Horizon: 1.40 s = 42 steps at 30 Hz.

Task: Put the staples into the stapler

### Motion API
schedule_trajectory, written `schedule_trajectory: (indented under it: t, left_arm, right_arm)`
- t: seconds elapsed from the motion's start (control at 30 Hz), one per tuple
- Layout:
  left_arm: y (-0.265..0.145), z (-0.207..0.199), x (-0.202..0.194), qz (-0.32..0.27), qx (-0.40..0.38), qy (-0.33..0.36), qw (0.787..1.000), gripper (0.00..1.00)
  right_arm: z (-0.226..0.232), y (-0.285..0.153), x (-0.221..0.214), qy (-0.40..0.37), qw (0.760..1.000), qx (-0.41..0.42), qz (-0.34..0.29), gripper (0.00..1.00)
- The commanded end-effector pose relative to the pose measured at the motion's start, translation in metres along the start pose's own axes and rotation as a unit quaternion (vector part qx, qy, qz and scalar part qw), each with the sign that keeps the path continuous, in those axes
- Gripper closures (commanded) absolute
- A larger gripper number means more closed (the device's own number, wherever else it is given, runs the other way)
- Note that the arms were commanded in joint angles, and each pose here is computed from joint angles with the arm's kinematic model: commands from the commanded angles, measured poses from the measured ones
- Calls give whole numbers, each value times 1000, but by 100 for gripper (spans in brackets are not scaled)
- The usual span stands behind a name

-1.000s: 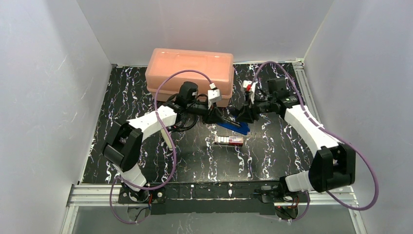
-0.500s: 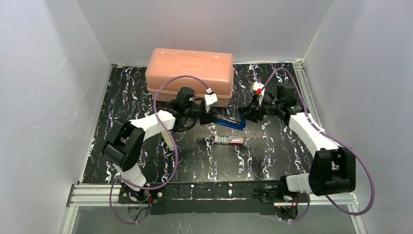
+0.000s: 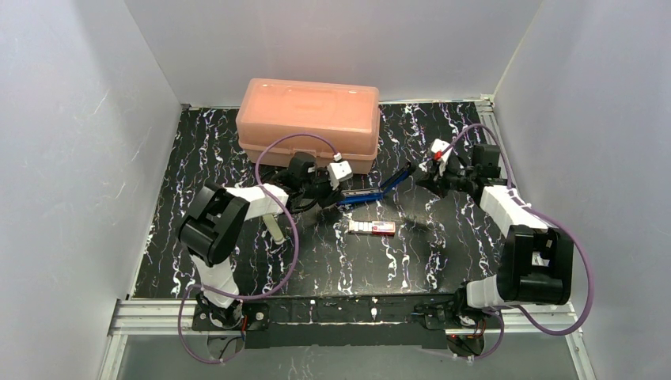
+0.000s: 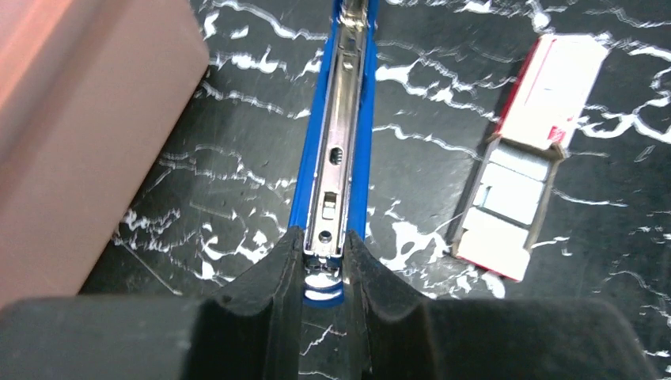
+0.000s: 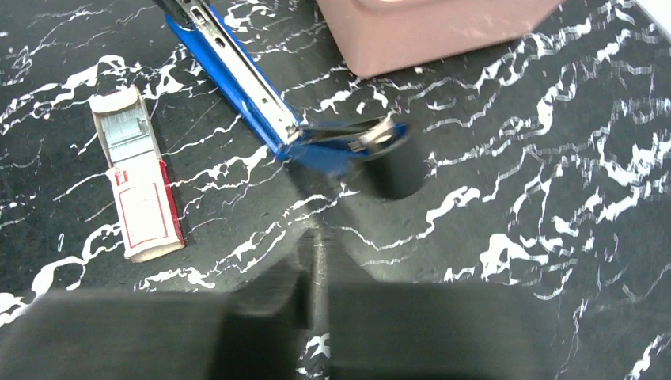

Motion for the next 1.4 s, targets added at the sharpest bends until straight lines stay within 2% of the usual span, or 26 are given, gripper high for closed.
schedule_trajectory:
  t: [0.0, 0.3, 0.53, 0.67, 0.77, 0.9, 1.07, 1.37]
  left_arm:
    - [-4, 21, -10, 6, 42, 5, 999, 100]
    - [-2, 20, -13, 4, 36, 10, 999, 100]
    - [0, 1, -17, 11, 6, 39, 999, 100]
    - [-3, -10, -23, 25, -12, 48, 998, 100]
    - [-4, -12, -27, 34, -18, 54, 998, 100]
    - [-4, -15, -27, 39, -26, 58, 997, 100]
    - [-3, -15, -29, 45, -28, 60, 997, 100]
    - [-2, -12, -31, 57, -24, 62, 996, 100]
  right_arm:
    - [-10, -7, -9, -52, 999, -8, 8, 99]
    - [-5, -9, -20, -31, 999, 3, 32, 97]
    - [-12, -11, -2, 48, 997, -33, 42, 77]
    - [-20, 1, 29, 56, 996, -60, 39, 66]
    - [-30, 15, 53, 54, 995, -79, 37, 62]
    - [-48, 34, 66, 61, 990, -114, 62, 62]
    - [-56, 52, 42, 82, 983, -118, 114, 65]
    - [-33, 43, -3, 57, 976, -105, 185, 66]
Point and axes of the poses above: each gripper's point midway between its finger pads, its own y axis out along the fingers, its own z axis along the line the jaws close on, x = y × z, the point moved 2 cm from there along -y, back along the fingers, and after that the axes turned 15 degrees about -y, right-handed, at the moved point
